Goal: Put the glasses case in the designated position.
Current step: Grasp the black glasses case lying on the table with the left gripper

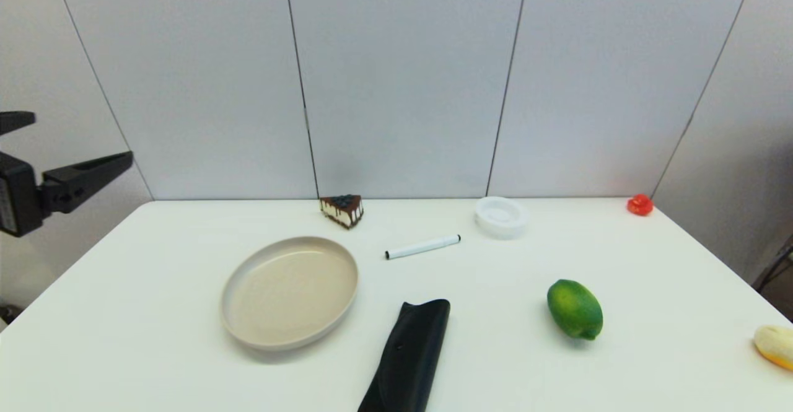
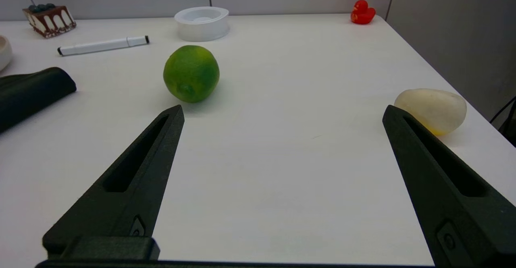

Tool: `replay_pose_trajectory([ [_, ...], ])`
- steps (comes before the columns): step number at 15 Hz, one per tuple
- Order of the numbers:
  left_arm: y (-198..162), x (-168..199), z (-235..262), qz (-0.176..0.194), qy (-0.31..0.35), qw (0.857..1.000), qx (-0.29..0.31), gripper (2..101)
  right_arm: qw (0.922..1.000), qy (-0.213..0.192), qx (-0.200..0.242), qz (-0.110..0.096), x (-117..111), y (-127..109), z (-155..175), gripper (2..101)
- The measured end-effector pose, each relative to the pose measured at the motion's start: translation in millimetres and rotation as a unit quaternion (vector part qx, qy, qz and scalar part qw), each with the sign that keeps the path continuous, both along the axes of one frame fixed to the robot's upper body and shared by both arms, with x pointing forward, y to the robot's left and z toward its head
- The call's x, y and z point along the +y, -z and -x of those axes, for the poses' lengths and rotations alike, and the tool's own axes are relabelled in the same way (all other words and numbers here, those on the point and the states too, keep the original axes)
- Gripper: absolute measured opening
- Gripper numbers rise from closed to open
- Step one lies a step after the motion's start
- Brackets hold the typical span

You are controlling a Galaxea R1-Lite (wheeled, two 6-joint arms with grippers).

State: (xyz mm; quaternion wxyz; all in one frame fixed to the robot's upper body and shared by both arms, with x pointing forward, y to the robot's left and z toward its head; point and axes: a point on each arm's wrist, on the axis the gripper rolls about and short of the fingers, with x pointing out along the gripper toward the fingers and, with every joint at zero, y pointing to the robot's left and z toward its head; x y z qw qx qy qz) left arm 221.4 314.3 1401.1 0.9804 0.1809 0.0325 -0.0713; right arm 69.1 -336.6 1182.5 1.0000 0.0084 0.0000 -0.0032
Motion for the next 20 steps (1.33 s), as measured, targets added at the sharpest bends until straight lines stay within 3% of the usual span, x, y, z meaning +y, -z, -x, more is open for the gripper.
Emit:
replay_pose_trajectory([
  [4,3,-12,-51,-0.037,0.088,0.995,0.034,97.8,1.0000,0.000,0.000,0.000,0,0,0,97.7],
  [8,21,-24,-91,-0.076,0.183,0.978,0.070,97.8,1.0000,0.000,0.000,0.000,0,0,0,97.7],
  [14,51,-65,-106,-0.067,0.260,0.952,0.149,97.8,1.0000,0.000,0.000,0.000,0,0,0,97.7],
  [20,63,-108,-97,-0.005,0.201,0.948,0.248,97.8,1.0000,0.000,0.000,0.000,0,0,0,97.7],
])
